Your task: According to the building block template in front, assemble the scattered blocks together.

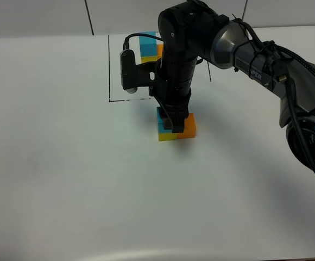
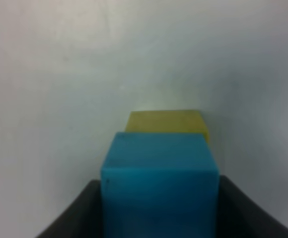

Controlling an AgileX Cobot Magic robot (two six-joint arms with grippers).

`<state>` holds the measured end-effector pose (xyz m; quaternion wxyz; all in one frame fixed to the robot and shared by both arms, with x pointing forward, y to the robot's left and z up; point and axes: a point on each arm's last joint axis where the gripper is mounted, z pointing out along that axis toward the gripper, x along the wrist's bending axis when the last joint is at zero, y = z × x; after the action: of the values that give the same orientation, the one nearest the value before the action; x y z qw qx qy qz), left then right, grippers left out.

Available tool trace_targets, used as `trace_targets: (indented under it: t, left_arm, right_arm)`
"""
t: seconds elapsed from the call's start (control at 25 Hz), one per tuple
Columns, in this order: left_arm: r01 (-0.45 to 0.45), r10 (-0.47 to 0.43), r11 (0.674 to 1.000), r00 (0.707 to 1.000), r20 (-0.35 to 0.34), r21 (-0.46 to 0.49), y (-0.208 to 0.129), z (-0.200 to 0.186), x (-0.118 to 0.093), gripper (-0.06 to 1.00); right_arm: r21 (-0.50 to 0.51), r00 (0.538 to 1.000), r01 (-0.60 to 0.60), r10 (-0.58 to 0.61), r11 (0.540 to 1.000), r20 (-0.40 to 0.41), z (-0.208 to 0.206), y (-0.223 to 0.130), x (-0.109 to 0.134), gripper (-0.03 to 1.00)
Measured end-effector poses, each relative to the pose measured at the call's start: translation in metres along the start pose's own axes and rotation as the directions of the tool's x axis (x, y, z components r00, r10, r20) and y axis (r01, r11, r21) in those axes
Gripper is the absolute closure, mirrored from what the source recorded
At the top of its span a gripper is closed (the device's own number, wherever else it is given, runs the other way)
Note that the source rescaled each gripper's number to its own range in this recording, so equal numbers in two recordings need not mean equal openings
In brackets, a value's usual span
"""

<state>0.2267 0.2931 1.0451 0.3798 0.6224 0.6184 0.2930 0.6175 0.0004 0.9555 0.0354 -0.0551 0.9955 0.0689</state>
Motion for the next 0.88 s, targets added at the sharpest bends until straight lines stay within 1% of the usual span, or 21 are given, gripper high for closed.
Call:
trace_targets:
  t: [0.08,0.2,0.28,0.32,0.4,0.48,0.56,0.64,0.72,0.8,0.88]
  left_arm:
    - [0.000,0.000,1.000,1.000,0.000,0.000,0.000,0.000,0.000,0.65]
    - [0.000,0.000,1.000,1.000,0.000,0.000,0.000,0.000,0.000,0.65]
    - [0.000,0.000,1.000,1.000,0.000,0.000,0.000,0.000,0.000,0.65]
    - [0.000,0.000,1.000,1.000,0.000,0.000,0.000,0.000,0.000,0.65]
    - [0.000,0.000,1.000,1.000,0.000,0.000,0.000,0.000,0.000,0.65]
    - [0.000,0.000,1.000,1.000,0.000,0.000,0.000,0.000,0.000,0.65]
    - [0.000,0.000,1.000,1.000,0.000,0.000,0.000,0.000,0.000,0.65]
    - [0.000,0.000,1.000,1.000,0.000,0.000,0.000,0.000,0.000,0.65]
    - [0.000,0.000,1.000,1.000,0.000,0.000,0.000,0.000,0.000,0.65]
    - [0.000,0.000,1.000,1.000,0.000,0.000,0.000,0.000,0.000,0.65]
    - [0.000,0.000,1.000,1.000,0.000,0.000,0.000,0.000,0.000,0.65]
  right_arm:
    - [0.000,1.000,0.001,-0.001,1.000,0.000,0.000,0.000,0.000,0.76]
    - [-0.001,1.000,0.002,-0.002,1.000,0.007,-0.002,0.000,0.000,0.46]
    - [0.003,1.000,0.002,-0.002,1.000,0.022,-0.008,0.000,-0.001,0.34]
    - [0.004,0.999,-0.008,0.008,1.000,0.032,-0.012,-0.001,-0.001,0.29]
    - [0.008,0.997,-0.044,0.044,0.999,0.060,-0.022,-0.003,-0.002,0.24]
    - [-0.003,0.989,-0.116,0.115,0.993,0.090,-0.036,-0.006,-0.003,0.22]
    - [-0.028,0.972,-0.201,0.203,0.979,0.118,-0.052,-0.014,-0.007,0.21]
    - [-0.055,0.945,-0.289,0.294,0.956,0.140,-0.067,-0.026,-0.011,0.21]
    - [-0.079,0.904,-0.392,0.399,0.917,0.155,-0.079,-0.043,-0.018,0.20]
    - [-0.102,0.840,-0.508,0.518,0.855,0.159,-0.088,-0.061,-0.022,0.20]
    - [-0.099,0.777,-0.603,0.611,0.792,0.153,-0.093,-0.081,-0.021,0.20]
